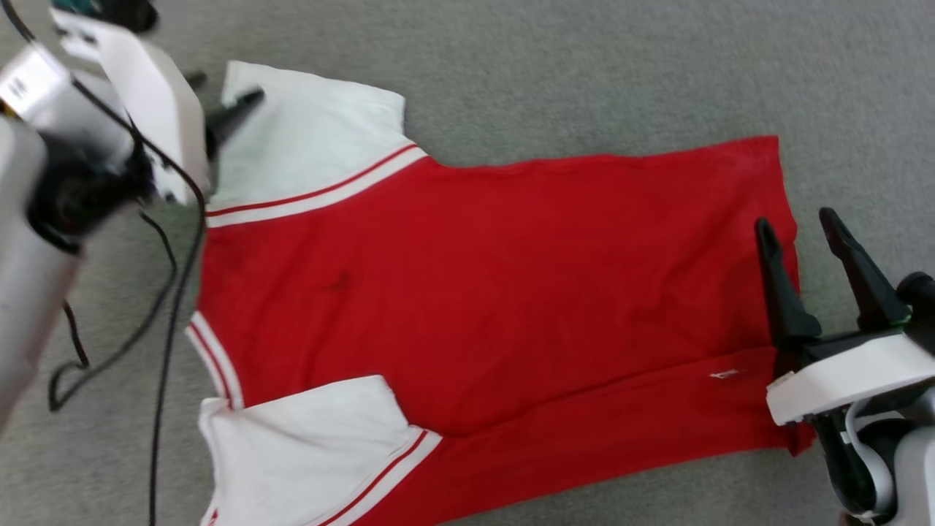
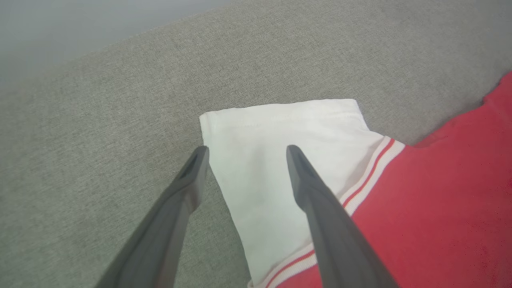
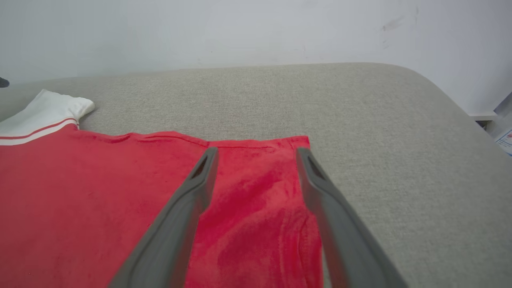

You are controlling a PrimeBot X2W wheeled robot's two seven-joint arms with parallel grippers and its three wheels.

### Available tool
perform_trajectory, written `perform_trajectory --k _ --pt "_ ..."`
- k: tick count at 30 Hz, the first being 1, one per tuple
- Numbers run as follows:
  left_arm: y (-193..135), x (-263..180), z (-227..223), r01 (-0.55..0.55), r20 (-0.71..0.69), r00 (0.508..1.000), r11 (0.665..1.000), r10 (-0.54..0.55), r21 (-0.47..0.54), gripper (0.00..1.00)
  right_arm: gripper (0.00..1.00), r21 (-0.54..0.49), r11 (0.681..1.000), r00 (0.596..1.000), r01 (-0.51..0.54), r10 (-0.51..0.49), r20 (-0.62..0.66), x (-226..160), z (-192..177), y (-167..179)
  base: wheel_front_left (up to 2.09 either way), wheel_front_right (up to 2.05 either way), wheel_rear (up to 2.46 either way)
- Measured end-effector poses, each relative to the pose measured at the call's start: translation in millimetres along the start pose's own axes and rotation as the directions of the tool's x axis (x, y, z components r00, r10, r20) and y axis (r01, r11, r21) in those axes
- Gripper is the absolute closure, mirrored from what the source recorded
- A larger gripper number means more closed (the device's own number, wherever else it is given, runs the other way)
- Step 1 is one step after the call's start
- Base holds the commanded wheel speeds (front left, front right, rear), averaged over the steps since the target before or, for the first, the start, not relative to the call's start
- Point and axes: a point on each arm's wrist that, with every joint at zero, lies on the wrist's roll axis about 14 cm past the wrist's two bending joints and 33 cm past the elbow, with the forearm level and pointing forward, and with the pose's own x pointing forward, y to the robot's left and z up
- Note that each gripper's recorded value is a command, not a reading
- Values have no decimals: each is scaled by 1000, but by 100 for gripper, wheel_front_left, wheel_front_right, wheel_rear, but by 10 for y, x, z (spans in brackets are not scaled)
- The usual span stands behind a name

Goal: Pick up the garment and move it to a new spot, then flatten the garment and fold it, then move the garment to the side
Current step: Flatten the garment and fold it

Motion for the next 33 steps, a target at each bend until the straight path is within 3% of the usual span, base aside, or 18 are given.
perform_trajectory --k 3,7,14,15,16,22,33 --pt "96 188 72 -8 -54 999 1000 8 -2 0 0 -4 1000 1000 13 -13 -12 26 -76 -33 0 0 0" --pt "215 424 -155 -31 -183 983 999 25 -30 0 0 -8 999 999 41 -42 -29 27 -160 -114 0 0 0" --pt "351 635 -290 -68 -258 964 998 62 -15 0 0 -8 998 996 70 -70 -58 0 -286 -197 0 0 0" --pt "349 643 -305 -66 -264 963 998 58 -22 42 0 -8 997 996 71 -72 -57 -1 -291 -201 0 0 0" --pt "347 642 -324 -66 -274 960 998 57 -24 100 0 -7 997 996 71 -72 -58 -1 -295 -201 0 0 0" --pt "297 602 -335 -55 -262 964 997 40 -49 100 0 -7 998 997 62 -62 -54 17 -266 -184 0 0 0" --pt "158 150 27 -46 -24 999 998 45 -42 100 0 -89 996 990 -3 -9 -143 -31 -138 -216 0 0 0"
